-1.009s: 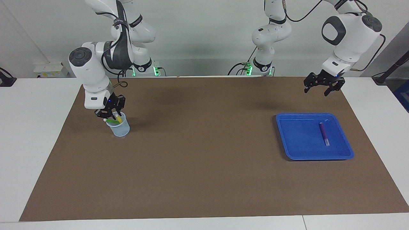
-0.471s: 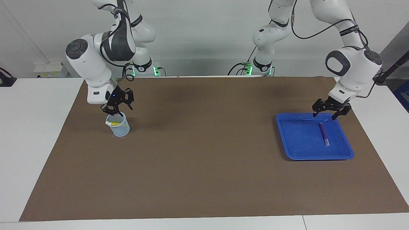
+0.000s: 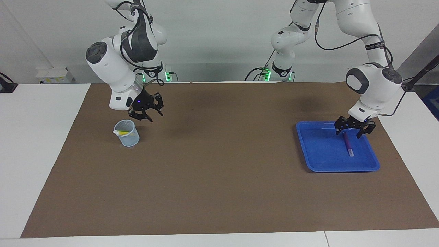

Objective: Transfer and insert pens with both arms
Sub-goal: 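Grasp the purple pen with the left gripper while the right gripper withdraws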

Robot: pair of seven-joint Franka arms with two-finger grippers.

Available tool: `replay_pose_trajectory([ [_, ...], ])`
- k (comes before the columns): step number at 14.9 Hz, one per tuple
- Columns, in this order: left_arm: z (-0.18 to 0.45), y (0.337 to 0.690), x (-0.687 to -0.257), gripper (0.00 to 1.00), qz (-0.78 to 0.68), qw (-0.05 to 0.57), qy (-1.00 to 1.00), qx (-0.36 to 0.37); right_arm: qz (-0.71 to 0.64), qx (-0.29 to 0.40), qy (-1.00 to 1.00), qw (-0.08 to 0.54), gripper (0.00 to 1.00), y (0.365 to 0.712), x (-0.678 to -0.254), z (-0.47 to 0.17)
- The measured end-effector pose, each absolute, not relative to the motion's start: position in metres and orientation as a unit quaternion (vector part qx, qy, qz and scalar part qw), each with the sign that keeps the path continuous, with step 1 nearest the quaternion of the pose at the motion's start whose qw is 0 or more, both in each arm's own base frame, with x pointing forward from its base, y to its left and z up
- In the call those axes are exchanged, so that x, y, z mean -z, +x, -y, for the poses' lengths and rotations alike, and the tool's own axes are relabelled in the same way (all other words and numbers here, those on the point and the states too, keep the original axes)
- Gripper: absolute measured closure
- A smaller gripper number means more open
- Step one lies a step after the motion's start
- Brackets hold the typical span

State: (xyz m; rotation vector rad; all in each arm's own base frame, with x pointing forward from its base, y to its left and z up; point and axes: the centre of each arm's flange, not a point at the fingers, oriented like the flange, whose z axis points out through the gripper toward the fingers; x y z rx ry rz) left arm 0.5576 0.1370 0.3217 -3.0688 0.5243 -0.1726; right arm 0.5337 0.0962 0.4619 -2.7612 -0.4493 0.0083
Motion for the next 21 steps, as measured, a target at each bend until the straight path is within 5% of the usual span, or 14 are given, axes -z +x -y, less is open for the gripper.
replay_pose_trajectory([
  [6, -0.152, 0.558, -0.296, 0.01, -0.158, 0.006, -0.986, 0.050, 0.047, -0.026, -0.971, 0.234, 0.51, 0.529, -0.467, -0.132],
  [10, -0.159, 0.557, -0.291, 0.19, -0.154, 0.005, -0.987, 0.050, 0.002, -0.025, -0.964, 0.264, 0.50, 0.530, -0.472, -0.143],
  [20, -0.156, 0.565, -0.297, 0.30, -0.158, 0.011, -0.985, 0.067, -0.071, -0.011, -0.954, 0.291, 0.50, 0.526, -0.483, -0.194],
  [21, -0.156, 0.566, -0.297, 0.37, -0.159, 0.010, -0.985, 0.067, -0.073, -0.011, -0.954, 0.291, 0.49, 0.526, -0.483, -0.195],
])
